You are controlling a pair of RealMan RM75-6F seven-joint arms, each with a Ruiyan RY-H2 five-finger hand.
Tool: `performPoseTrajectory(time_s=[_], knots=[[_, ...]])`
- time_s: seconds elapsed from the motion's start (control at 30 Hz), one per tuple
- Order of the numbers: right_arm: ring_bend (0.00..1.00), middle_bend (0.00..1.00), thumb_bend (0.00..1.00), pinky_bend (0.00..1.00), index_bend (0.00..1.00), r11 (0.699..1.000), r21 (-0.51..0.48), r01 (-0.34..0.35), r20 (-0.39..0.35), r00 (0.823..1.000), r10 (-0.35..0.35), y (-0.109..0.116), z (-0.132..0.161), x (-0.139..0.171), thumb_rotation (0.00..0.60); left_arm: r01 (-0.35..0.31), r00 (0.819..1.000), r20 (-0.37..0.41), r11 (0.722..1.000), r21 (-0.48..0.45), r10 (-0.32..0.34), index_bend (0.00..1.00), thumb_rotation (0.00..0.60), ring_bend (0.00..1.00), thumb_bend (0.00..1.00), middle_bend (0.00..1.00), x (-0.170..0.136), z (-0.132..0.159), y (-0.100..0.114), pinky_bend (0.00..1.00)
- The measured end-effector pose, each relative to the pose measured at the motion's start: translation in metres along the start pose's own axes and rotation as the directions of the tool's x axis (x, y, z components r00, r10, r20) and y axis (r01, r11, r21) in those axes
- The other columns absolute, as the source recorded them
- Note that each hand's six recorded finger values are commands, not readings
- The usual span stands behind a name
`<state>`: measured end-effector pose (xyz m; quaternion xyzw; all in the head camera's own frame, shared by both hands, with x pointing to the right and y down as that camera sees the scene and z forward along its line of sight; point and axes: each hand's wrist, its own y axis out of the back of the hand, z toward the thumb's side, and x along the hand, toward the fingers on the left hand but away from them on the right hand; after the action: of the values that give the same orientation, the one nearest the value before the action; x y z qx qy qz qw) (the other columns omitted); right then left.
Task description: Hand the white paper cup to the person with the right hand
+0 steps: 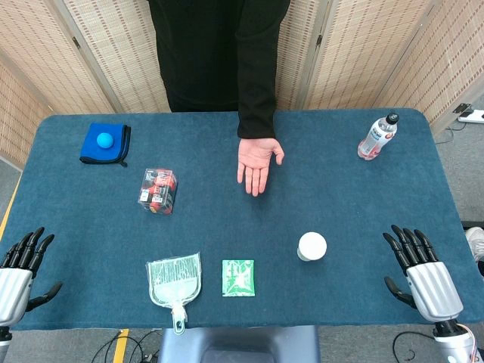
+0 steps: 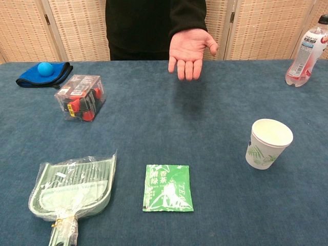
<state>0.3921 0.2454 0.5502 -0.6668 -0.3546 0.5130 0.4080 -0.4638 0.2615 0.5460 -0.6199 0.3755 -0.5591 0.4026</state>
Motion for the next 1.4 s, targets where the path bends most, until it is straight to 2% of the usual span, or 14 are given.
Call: performPoseTrajectory(time_s=[0.27,0.47,0.67,0.77,0.9,1.1,1.27,1.3,1.37,1.4], knots=[[0.00,0.00,0.24,0.00,0.00,0.999,-0.011,-0.031,-0.005,0.999,0.031,-0.005,0.000,-0.002,0.600,0.001,1.000,0.002,1.000,-0.001,-0.001,0.07,0.600,0.00,0.27,0.00,0.001,0.001,-0.001,0.17],[0.00,0.00,0.24,0.00,0.00,0.991,-0.063,-0.120,-0.065,0.991,0.116,-0.013,0.010,-0.013,0.600,0.009,1.000,0.004,1.000,-0.020,-0.009,0.07,0.600,0.00,0.27,0.00,0.004,0.000,-0.001,0.17],[0.00,0.00,0.24,0.00,0.00,0.965,-0.071,-0.254,-0.150,0.959,0.241,-0.023,0.033,-0.047,0.600,0.020,1.000,-0.001,0.999,-0.042,-0.020,0.07,0.600,0.00,0.27,0.00,0.006,-0.004,-0.001,0.17],[0.00,0.00,0.24,0.00,0.00,0.942,-0.077,-0.328,-0.181,0.933,0.310,-0.032,0.046,-0.068,0.600,0.019,1.000,-0.006,0.998,-0.053,-0.020,0.07,0.600,0.00,0.27,0.00,0.006,-0.006,0.001,0.17],[0.00,0.00,0.24,0.00,0.00,0.903,-0.078,-0.423,-0.220,0.890,0.398,-0.045,0.068,-0.098,0.600,0.011,1.000,-0.010,0.998,-0.066,-0.011,0.07,0.600,0.00,0.27,0.00,0.005,-0.008,0.004,0.17],[0.00,0.00,0.24,0.00,0.00,0.864,-0.077,-0.498,-0.262,0.846,0.465,-0.065,0.101,-0.126,0.600,-0.002,1.000,-0.016,0.996,-0.086,0.001,0.07,0.600,0.00,0.27,0.00,0.001,-0.012,0.010,0.17],[0.00,0.04,0.25,0.01,0.00,0.840,-0.065,-0.539,-0.274,0.819,0.504,-0.081,0.114,-0.135,0.600,-0.011,1.000,-0.015,0.995,-0.098,0.009,0.07,0.600,0.00,0.27,0.00,-0.002,-0.013,0.013,0.17],[0.02,0.07,0.27,0.05,0.00,0.840,-0.057,-0.540,-0.277,0.817,0.507,-0.084,0.116,-0.136,0.600,-0.012,1.000,-0.014,0.995,-0.099,0.010,0.07,0.600,0.00,0.27,0.00,-0.002,-0.013,0.014,0.17],[0.12,0.18,0.31,0.19,0.02,0.845,-0.049,-0.533,-0.277,0.820,0.501,-0.084,0.117,-0.137,0.600,-0.014,1.000,-0.014,0.995,-0.100,0.013,0.07,0.600,0.00,0.27,0.00,-0.004,-0.013,0.015,0.17],[0.19,0.25,0.34,0.30,0.08,0.851,-0.042,-0.524,-0.275,0.825,0.494,-0.084,0.117,-0.137,0.600,-0.014,1.000,-0.014,0.995,-0.100,0.013,0.07,0.600,0.00,0.27,0.00,-0.004,-0.013,0.015,0.17]])
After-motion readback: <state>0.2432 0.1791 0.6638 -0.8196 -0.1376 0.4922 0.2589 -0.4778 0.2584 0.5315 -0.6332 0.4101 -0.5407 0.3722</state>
